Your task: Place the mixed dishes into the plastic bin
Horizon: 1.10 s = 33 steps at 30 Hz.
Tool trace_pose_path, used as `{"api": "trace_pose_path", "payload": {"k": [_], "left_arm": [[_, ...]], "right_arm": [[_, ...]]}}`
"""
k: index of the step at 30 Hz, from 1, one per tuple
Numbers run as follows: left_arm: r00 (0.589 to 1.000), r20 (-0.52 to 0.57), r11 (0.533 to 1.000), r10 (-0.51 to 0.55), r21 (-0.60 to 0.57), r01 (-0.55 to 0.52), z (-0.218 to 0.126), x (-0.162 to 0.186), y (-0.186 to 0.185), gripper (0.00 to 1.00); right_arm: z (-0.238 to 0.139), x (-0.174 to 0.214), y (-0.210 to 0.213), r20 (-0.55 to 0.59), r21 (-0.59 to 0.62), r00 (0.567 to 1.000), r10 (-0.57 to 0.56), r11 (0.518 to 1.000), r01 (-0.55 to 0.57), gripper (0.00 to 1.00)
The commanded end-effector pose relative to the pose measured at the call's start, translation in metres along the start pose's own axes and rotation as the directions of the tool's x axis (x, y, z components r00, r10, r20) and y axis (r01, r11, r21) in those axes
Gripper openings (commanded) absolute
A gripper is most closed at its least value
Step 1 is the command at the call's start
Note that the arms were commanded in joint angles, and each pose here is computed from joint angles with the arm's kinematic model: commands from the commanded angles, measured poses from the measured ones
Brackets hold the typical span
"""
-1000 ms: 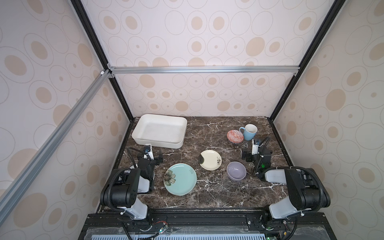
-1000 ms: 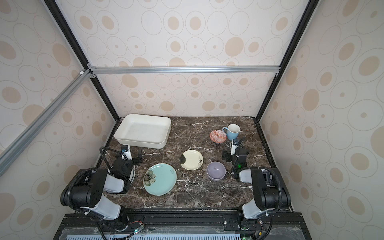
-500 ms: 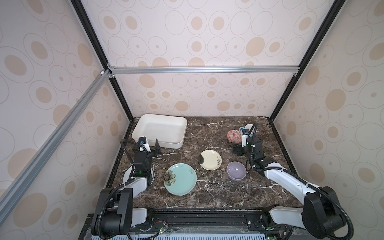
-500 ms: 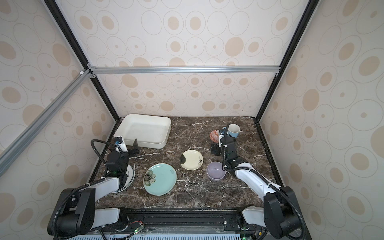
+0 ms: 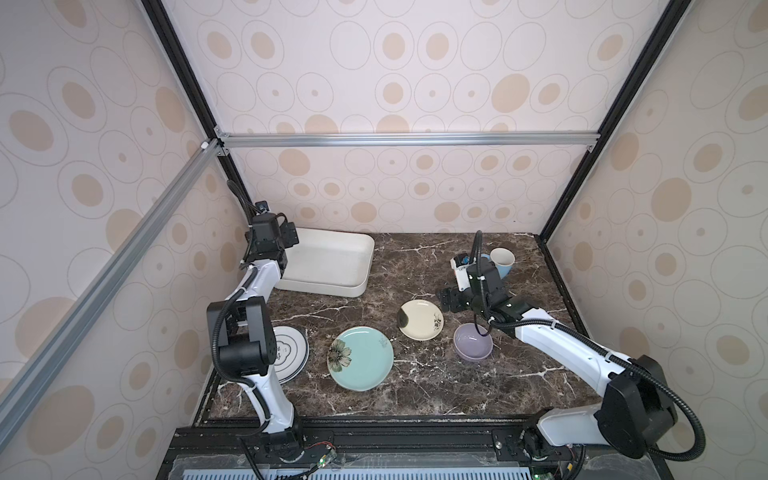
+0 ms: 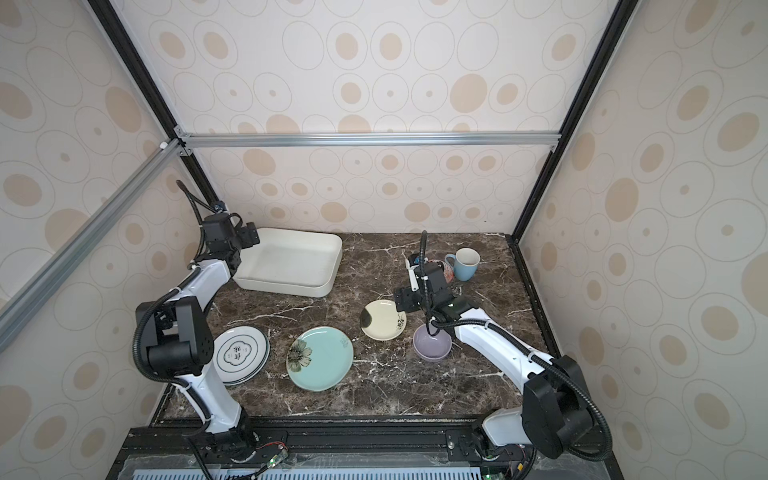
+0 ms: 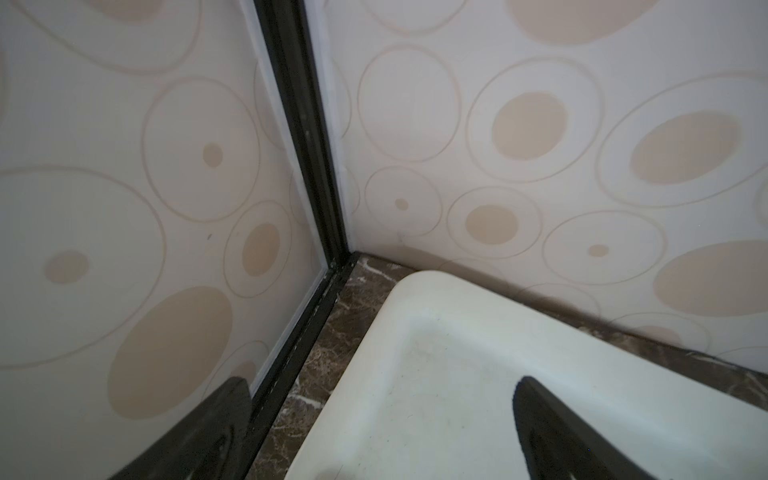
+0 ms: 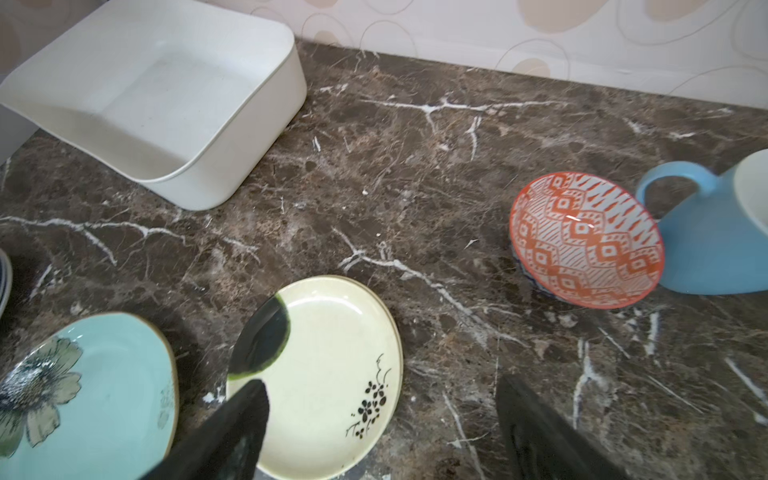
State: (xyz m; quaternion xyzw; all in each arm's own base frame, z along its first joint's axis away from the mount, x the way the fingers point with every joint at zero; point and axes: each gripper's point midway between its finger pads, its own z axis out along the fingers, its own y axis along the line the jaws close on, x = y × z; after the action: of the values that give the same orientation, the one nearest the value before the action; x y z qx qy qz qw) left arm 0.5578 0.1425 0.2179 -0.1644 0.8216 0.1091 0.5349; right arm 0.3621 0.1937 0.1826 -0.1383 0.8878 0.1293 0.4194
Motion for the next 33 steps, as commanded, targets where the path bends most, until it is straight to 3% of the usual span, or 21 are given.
{"api": "trace_pose_path", "payload": {"k": [1, 8, 13, 19, 25, 33], "left_arm": [[0.986, -0.166, 0.999, -0.024, 0.044, 0.031, 0.018, 0.038, 0.013, 0.99], [0.971, -0.229, 0.997, 0.07, 0.047, -0.061, 0.054, 0.058, 0.024, 0.99], [0.946, -0.294, 0.986, 0.139, 0.128, -0.105, 0.08, 0.07, 0.013, 0.99], [0.923, -0.353, 0.975, 0.155, 0.206, -0.085, 0.095, 0.085, -0.002, 0.97], [0.905, -0.387, 0.974, 0.175, 0.202, -0.102, 0.092, 0.097, 0.002, 0.81], [0.887, -0.431, 0.968, 0.165, 0.241, -0.063, 0.085, 0.118, -0.005, 0.5]], "right_arm": [[0.003, 0.004, 0.011, -0.027, -0.057, 0.999, 0.018, 0.998, -0.019, 0.88], [0.012, 0.018, 0.013, -0.048, -0.071, 0.998, 0.046, 0.996, -0.049, 0.88], [0.025, 0.028, 0.015, -0.095, -0.08, 0.995, 0.036, 0.996, -0.044, 0.88], [0.033, 0.028, 0.02, -0.119, -0.103, 0.992, 0.052, 0.993, -0.064, 0.88], [0.029, 0.025, 0.023, -0.112, -0.119, 0.991, 0.072, 0.989, -0.085, 0.88], [0.019, 0.026, 0.028, -0.124, -0.143, 0.989, 0.081, 0.985, -0.098, 0.88]]}}
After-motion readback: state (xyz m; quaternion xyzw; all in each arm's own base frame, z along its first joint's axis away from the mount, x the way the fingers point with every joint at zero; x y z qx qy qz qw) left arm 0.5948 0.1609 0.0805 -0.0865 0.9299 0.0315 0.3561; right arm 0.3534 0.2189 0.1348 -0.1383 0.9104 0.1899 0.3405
